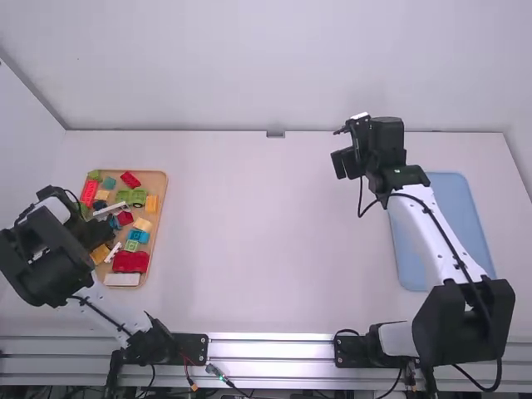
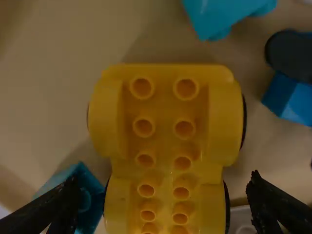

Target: Assemble lego blocks to make yellow taxi

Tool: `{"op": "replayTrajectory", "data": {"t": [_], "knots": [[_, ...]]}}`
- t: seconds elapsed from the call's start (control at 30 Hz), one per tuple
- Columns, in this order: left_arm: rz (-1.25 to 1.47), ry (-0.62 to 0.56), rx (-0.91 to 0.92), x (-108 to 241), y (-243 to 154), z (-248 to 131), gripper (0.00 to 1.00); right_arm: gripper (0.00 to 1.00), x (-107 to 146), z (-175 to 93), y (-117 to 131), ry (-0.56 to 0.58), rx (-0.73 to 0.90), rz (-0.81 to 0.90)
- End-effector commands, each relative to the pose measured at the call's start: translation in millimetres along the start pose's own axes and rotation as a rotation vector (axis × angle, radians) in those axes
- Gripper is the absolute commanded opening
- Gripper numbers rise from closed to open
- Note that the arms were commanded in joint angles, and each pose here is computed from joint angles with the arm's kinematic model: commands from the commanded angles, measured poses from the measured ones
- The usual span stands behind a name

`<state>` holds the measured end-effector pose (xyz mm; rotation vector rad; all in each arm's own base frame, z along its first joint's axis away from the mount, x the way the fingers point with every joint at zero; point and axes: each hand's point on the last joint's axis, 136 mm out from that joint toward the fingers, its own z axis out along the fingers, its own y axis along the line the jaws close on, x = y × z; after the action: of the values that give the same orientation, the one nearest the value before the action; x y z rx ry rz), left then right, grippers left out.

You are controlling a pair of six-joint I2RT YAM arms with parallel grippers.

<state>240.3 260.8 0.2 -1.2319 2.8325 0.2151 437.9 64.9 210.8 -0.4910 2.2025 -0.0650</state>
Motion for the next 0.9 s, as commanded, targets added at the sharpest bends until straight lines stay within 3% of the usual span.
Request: {"op": "replayTrajectory", "data": {"t": [0.0,0.3,0.37,0.47,0.6,0.8,0.87], "knots": [[-0.006,-0.001,-0.001,7,-1,-1,0.87,0.99,-13,-3,-2,-0.027,0.003,0.003],[-0.010,-0.001,0.080,19,-16,16,0.79,0.99,-14,-3,-3,-0.030,0.004,0.002],[-0.014,-0.001,0.073,21,-16,18,0.66,0.99,-14,-3,-2,-0.031,0.004,0.002],[-0.017,-0.003,0.073,21,-15,19,0.55,0.99,-14,-3,-3,-0.030,0.004,0.003],[-0.042,-0.014,0.074,17,-16,17,0.50,0.99,-14,-3,-2,-0.031,0.004,0.002],[-0.123,-0.074,0.080,-2,-14,2,0.21,0.99,-13,-3,-2,-0.027,0.003,0.003],[-0.154,-0.134,0.090,-15,-16,-14,0.02,0.99,-13,-3,-2,-0.026,0.003,0.003]]}}
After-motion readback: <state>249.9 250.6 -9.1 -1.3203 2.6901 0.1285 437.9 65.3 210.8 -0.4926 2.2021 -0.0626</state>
